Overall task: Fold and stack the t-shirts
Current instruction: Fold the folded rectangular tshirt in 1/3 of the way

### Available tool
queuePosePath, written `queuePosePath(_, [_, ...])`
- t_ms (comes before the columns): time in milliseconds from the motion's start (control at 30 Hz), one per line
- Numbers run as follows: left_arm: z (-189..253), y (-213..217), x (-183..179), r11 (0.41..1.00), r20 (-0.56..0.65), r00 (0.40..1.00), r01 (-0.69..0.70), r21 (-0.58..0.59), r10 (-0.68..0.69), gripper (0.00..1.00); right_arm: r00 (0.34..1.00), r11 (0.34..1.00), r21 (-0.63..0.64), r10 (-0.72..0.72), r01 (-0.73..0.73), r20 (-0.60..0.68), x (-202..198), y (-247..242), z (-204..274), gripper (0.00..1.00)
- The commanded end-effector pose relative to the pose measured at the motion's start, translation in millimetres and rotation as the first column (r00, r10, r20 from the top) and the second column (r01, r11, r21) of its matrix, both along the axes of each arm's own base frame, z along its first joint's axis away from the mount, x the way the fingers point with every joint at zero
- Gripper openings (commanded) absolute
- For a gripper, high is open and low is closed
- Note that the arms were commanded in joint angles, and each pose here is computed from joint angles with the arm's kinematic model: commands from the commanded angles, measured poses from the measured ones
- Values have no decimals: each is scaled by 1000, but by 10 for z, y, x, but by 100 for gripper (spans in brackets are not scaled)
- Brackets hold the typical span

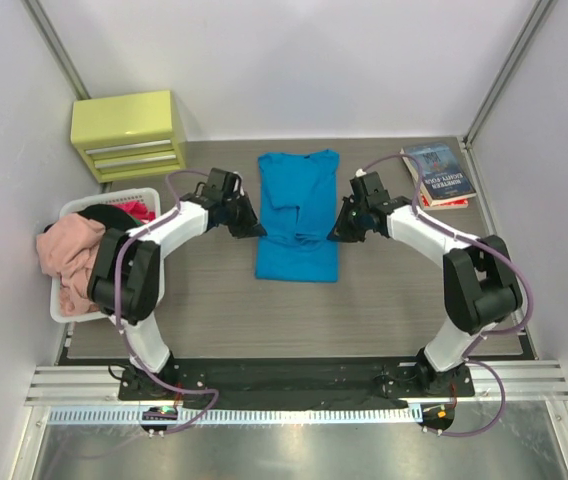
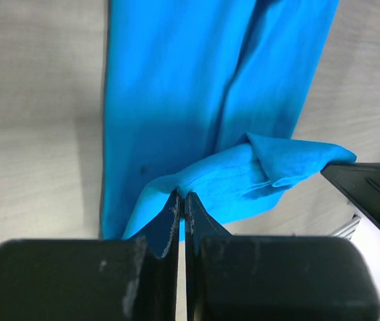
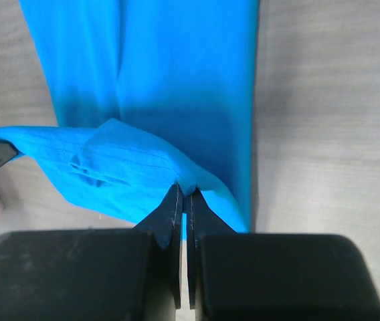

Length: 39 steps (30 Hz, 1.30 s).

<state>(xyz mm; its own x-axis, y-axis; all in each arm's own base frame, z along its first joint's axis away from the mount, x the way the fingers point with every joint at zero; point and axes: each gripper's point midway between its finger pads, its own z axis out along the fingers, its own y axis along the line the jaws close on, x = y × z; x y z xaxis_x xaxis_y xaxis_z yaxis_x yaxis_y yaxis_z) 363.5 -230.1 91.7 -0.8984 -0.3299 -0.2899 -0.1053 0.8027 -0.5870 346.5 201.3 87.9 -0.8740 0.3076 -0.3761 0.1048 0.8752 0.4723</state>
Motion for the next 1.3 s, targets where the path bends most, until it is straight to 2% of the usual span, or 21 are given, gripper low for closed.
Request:
queuePosePath(0, [84,-100,372,999,77,997,30,-45,-27,0,996,1000,20,6,-8,90,429,23,102,1])
queuePosePath(300, [-37,-31,726,1000,75,997,-5,-22,6,0,995,999,32,28,-31,91,816,47,6,1])
queuePosePath(467, [-200,-36,791,1000,50,999,-7,-8,8,0,998,999,32,31,-33,49,875,68,-175,1])
queuePosePath(633, [-280,-25,899,1000,56,998,-8,8,7,2,998,999,26,19,-21,58,939,33,-160,2])
queuePosePath(667, [-272,-23,925,1000,65,998,2,13,-3,9,997,999,24,20,-22,72,978,30,-118,2])
queuePosePath(700, [-211,-34,961,1000,73,997,9,15,-11,19,996,999,23,20,-22,81,1002,26,-82,11])
queuePosePath(733, [-189,-21,984,1000,77,997,10,23,-11,45,996,999,23,21,-23,92,1031,17,-40,17])
queuePosePath(767, [-146,3,1012,999,93,995,15,39,-19,59,993,999,27,17,-21,117,1097,4,58,29])
queuePosePath(800, [-53,9,1050,999,107,994,16,44,-20,70,991,999,29,13,-18,132,1120,-2,144,51])
queuePosePath(833, [44,39,1077,999,125,992,13,49,-19,86,988,999,37,8,-14,155,1163,-5,244,59])
queuePosePath(900, [264,65,1108,999,157,987,15,51,-23,93,979,997,70,12,-27,201,1220,37,494,68])
queuePosePath(933, [385,71,1099,999,174,984,15,45,-23,99,972,994,98,16,-40,235,1215,72,691,71])
queuePosePath(967, [625,80,1065,999,214,977,17,29,-23,100,971,987,146,36,-73,237,1140,167,780,75])
queuePosePath(1033, [792,54,899,1000,218,976,17,-14,-14,100,946,961,252,24,-110,322,1054,321,1161,84])
queuePosePath(1067, [1065,56,797,999,267,964,18,-44,-6,100,954,953,277,36,-122,298,898,360,1043,86])
queuePosePath(1133, [970,44,555,998,238,971,9,-64,7,100,942,941,301,50,-156,330,741,489,1087,86])
queuePosePath(1267, [891,91,31,997,212,977,-15,-77,31,100,966,974,208,32,-87,255,258,339,743,88])
